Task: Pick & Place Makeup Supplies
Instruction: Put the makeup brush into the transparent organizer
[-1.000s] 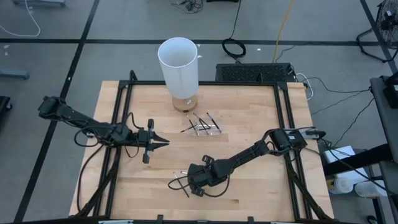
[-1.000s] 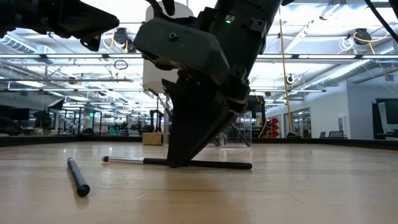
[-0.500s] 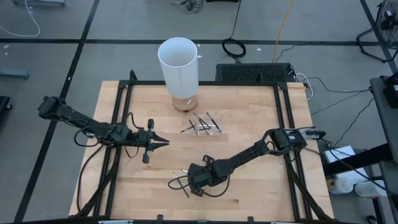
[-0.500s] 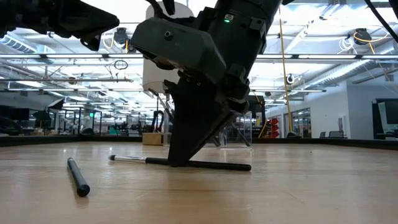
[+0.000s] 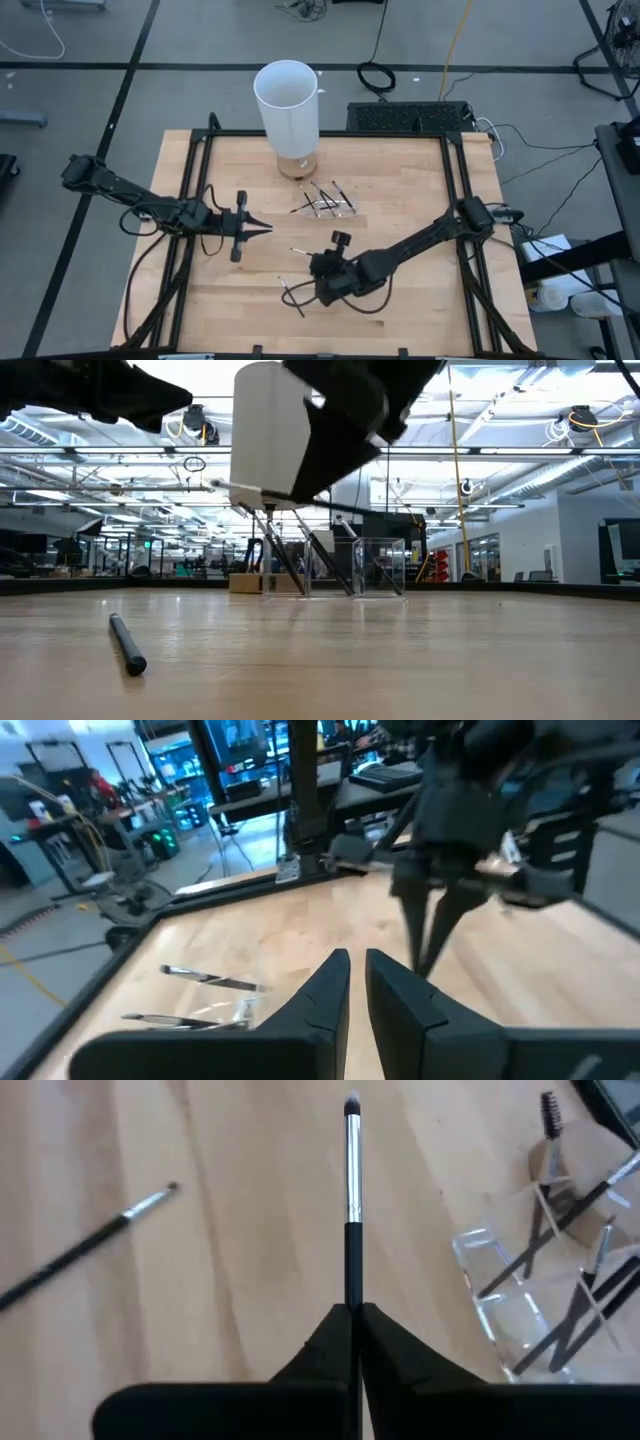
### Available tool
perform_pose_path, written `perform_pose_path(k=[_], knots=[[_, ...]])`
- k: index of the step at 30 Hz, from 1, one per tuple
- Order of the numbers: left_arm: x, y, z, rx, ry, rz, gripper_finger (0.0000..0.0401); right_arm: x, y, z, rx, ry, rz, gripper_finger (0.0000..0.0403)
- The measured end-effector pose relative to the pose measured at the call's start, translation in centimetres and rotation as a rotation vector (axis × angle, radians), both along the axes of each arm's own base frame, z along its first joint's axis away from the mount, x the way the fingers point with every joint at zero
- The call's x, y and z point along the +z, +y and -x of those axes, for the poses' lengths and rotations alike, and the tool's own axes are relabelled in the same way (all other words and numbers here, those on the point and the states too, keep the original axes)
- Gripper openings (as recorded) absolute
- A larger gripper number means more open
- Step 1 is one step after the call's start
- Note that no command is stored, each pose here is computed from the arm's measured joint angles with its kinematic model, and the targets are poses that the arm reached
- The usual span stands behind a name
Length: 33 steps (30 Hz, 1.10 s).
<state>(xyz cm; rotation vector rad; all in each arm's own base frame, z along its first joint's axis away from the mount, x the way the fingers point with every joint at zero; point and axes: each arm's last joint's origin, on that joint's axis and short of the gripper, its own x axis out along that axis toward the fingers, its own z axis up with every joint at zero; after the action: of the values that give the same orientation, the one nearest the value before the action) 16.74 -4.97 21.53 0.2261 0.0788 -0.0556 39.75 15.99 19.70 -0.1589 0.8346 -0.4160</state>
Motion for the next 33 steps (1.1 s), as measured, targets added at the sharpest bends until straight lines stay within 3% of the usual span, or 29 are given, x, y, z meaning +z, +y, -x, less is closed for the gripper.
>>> perform_pose_path(k=[4, 9, 16, 21, 24, 33], knots=[[-0.1, 0.2, 0.0, 0.071, 0.008, -0.071, 0.0047, 2.7, -1.0, 1.5, 0.038, -0.051, 0.054, 0.0], [-0.1, 0.6, 0.0, 0.177, 0.013, -0.133, 0.0047, 4.2, -5.6, 5.0, 0.02, -0.187, 0.078, 0.0], [0.7, 0.7, 0.0, 0.225, -0.055, -0.218, 0.0047, 2.6, -12.0, 9.8, 0.264, -0.728, -0.029, 0.0], [1.0, 0.7, 0.0, 0.229, -0.084, -0.193, 0.0047, 0.1, -15.5, 13.2, 0.238, -0.982, -0.026, 0.0], [1.0, 0.7, 0.0, 0.23, -0.085, -0.172, 0.0047, -1.9, -16.8, 13.9, 0.192, -0.919, -0.054, 0.0], [1.0, 0.7, 0.0, 0.231, -0.083, -0.147, 0.0047, -4.3, -18.0, 13.0, 0.076, -0.884, -0.011, 0.0]])
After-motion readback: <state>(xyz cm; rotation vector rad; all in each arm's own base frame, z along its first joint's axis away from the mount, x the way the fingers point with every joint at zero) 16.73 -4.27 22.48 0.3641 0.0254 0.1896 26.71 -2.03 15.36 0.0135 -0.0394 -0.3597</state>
